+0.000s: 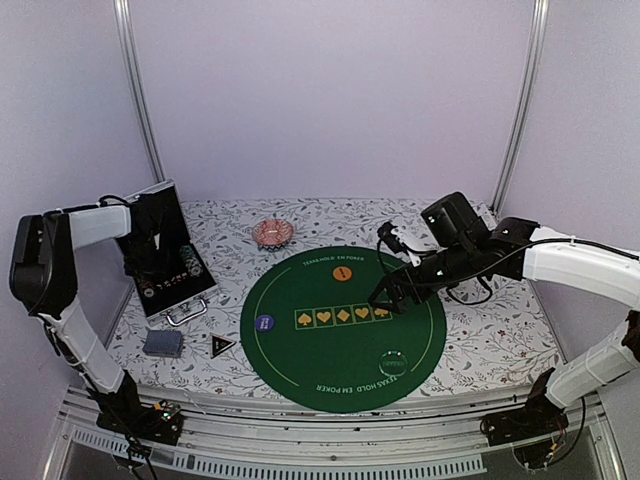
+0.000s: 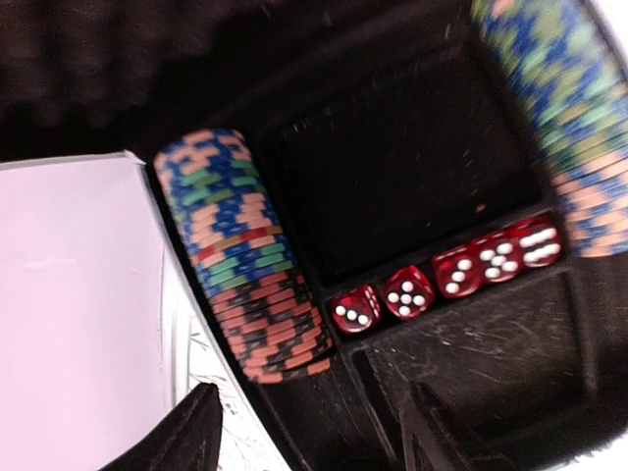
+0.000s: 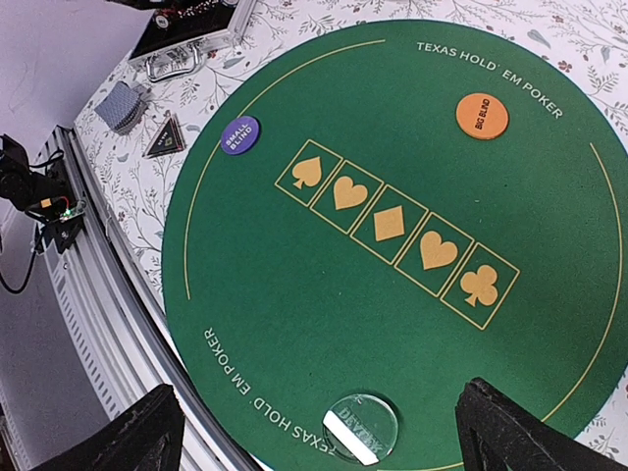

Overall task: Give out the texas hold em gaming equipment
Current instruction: Adjust the poker case at the center of the board.

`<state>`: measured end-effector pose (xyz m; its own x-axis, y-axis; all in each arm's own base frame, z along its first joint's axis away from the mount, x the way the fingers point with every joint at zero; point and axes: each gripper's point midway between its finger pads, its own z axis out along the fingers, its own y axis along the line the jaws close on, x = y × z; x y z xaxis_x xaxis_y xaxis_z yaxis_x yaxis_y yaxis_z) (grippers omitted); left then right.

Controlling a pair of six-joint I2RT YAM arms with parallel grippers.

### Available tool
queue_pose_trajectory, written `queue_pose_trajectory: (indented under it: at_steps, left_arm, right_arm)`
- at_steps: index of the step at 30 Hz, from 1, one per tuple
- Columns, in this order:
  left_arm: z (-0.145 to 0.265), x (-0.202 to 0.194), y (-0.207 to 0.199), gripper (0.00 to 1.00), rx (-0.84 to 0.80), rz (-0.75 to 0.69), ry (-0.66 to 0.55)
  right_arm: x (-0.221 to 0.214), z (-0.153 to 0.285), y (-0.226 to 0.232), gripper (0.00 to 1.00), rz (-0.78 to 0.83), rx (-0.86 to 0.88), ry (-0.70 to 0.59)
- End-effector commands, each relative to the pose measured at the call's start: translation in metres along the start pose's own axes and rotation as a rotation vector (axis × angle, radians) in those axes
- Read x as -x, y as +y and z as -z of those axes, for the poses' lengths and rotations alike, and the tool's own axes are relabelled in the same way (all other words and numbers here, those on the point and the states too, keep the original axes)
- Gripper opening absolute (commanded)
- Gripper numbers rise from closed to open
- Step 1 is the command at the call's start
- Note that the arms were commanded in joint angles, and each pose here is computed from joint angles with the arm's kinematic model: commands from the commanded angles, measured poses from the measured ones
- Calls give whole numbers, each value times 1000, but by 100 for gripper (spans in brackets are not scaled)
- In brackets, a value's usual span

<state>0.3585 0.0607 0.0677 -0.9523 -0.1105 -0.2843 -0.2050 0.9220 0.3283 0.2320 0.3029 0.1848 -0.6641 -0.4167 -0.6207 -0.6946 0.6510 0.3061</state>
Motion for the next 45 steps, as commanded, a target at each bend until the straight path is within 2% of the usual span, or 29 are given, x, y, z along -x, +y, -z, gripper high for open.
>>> queue_pose_trajectory:
  at_steps: [1, 5, 10, 13, 16, 19, 24, 27, 39, 45]
  left_arm:
    - [15, 1, 0, 63, -117, 96, -57]
    - [12, -15, 3, 67, -185, 193, -61]
    - [8, -32, 30, 75, -288, 453, -109]
    - [6, -41, 30, 80, -305, 500, -114]
    - [-1, -52, 25, 83, -314, 503, -92]
    - [-11, -58, 9, 83, -406, 518, -47]
    - [-17, -60, -14, 73, -525, 536, 0]
    - [-15, -56, -22, 69, -552, 533, -18]
    - [-2, -42, -93, 67, -620, 316, -11]
    - [8, -35, -107, 67, -639, 262, -16]
  right_arm:
    - [6, 1, 1, 99, -14, 10, -1]
    - [5, 1, 1, 99, -20, 11, 2]
    - [3, 0, 1, 99, -25, 14, 6]
    - [3, 0, 1, 99, -26, 14, 7]
    - [4, -1, 1, 99, -25, 16, 7]
    - [4, -3, 2, 99, -25, 18, 11]
    - [2, -3, 1, 99, -27, 18, 16]
    - [2, -3, 0, 99, -28, 13, 14]
    - [5, -8, 1, 99, -32, 20, 27]
    - [3, -7, 1, 99, -38, 14, 31]
